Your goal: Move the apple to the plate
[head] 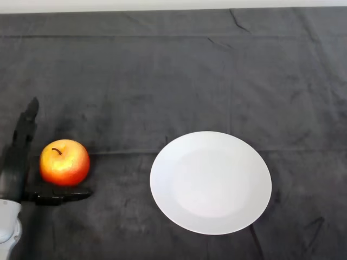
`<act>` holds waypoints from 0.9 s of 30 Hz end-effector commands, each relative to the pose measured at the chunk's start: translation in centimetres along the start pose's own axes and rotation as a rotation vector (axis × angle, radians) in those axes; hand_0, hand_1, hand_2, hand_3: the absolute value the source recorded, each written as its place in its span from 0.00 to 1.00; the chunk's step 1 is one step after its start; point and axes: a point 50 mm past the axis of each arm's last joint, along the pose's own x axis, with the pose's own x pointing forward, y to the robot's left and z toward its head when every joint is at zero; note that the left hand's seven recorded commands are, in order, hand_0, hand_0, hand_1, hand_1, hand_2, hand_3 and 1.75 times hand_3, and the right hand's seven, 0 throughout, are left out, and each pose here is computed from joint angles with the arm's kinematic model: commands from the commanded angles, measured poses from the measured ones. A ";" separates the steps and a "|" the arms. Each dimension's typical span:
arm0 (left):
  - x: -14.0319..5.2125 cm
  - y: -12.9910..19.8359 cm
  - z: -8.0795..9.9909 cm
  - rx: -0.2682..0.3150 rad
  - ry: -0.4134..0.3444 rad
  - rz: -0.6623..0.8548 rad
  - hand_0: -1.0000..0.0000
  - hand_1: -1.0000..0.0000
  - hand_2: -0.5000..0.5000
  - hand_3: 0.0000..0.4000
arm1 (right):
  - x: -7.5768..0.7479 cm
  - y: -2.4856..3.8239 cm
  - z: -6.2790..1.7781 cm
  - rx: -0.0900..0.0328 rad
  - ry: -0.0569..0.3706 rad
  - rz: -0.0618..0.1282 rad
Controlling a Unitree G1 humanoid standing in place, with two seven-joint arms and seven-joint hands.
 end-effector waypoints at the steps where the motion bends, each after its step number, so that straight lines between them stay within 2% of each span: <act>1: 0.4 -1.0 0.4 0.013 -0.007 -0.062 1.00 1.00 0.50 0.00 | -0.08 0.72 0.96 -0.007 -0.038 0.029; 3: 0.3 -1.1 0.3 0.004 0.000 -0.069 1.00 1.00 0.50 0.00 | -0.08 0.72 0.96 -0.007 -0.038 0.029; 4: 0.3 -1.2 0.3 -0.001 0.004 -0.073 0.67 0.69 0.49 0.33 | -0.08 0.72 0.96 -0.007 -0.038 0.029; 6: 0.3 -1.2 0.2 -0.011 0.013 -0.079 0.15 0.20 0.48 0.85 | -0.08 0.72 0.96 -0.007 -0.038 0.029; 7: 0.3 -1.2 0.1 -0.016 0.018 -0.082 0.02 0.16 0.43 0.98 | -0.08 0.72 0.96 -0.007 -0.038 0.029; 13: 0.3 -1.3 -0.1 -0.044 0.047 -0.098 0.00 0.09 0.45 1.00 | -0.08 0.72 0.96 -0.007 -0.038 0.029; 19: 0.3 -1.3 -0.1 -0.062 0.067 -0.110 0.00 0.08 0.46 1.00 | -0.08 0.72 0.95 -0.008 -0.038 0.028; 27: 0.7 -1.2 0.6 -0.062 0.056 -0.113 0.00 0.01 0.49 1.00 | -0.07 0.72 0.94 -0.008 -0.038 0.028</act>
